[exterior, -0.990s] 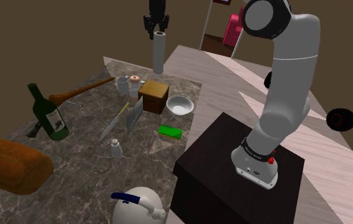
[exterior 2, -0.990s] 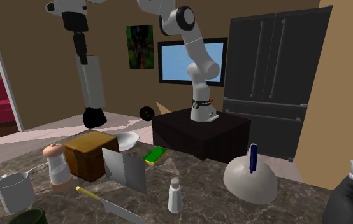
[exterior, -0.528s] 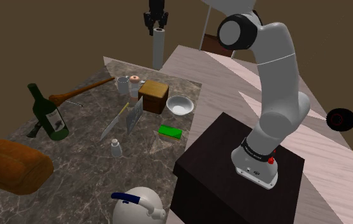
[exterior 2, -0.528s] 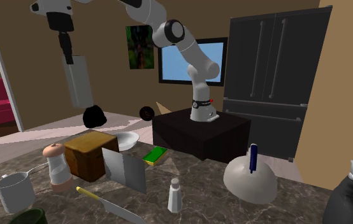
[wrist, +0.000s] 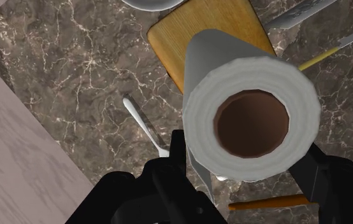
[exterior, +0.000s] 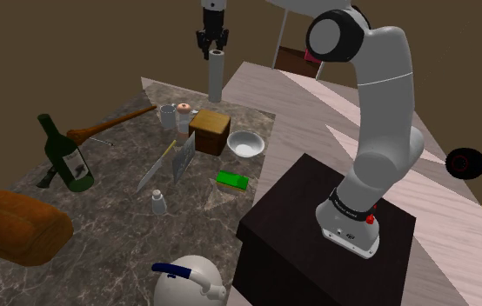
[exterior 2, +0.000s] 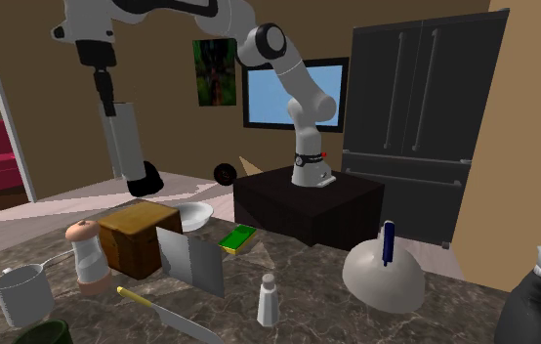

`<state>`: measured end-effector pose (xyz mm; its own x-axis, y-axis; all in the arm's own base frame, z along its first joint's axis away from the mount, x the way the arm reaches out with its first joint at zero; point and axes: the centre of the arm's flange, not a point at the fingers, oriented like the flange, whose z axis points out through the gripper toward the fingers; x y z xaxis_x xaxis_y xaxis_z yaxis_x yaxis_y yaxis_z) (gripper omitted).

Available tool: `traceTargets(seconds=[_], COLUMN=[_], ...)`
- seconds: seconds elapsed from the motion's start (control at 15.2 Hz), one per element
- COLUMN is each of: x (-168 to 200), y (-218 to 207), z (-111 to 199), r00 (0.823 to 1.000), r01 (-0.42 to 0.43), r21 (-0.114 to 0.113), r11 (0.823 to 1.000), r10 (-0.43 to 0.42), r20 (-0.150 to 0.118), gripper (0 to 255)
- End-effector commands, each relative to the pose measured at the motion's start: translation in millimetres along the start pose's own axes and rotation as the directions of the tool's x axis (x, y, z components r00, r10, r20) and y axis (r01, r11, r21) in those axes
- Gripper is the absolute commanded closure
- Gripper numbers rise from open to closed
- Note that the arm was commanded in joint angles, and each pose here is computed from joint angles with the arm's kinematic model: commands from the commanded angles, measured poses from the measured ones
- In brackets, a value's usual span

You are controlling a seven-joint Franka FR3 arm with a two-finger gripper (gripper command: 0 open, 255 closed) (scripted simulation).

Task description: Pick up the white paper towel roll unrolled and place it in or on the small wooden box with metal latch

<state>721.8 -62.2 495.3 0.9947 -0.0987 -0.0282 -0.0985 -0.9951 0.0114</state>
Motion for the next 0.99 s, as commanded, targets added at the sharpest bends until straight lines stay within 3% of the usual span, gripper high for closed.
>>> traceTargets(seconds=[0.0, 0.92], x=[1, 3], y=[0, 0], z=[10, 84], r00=[1.0, 1.0], r01=[0.0, 0.0], r21=[0.0, 0.0], r11=[1.0, 1.0], r10=[0.0, 0.0], r20=[-0.001, -0.001], gripper=[255, 255])
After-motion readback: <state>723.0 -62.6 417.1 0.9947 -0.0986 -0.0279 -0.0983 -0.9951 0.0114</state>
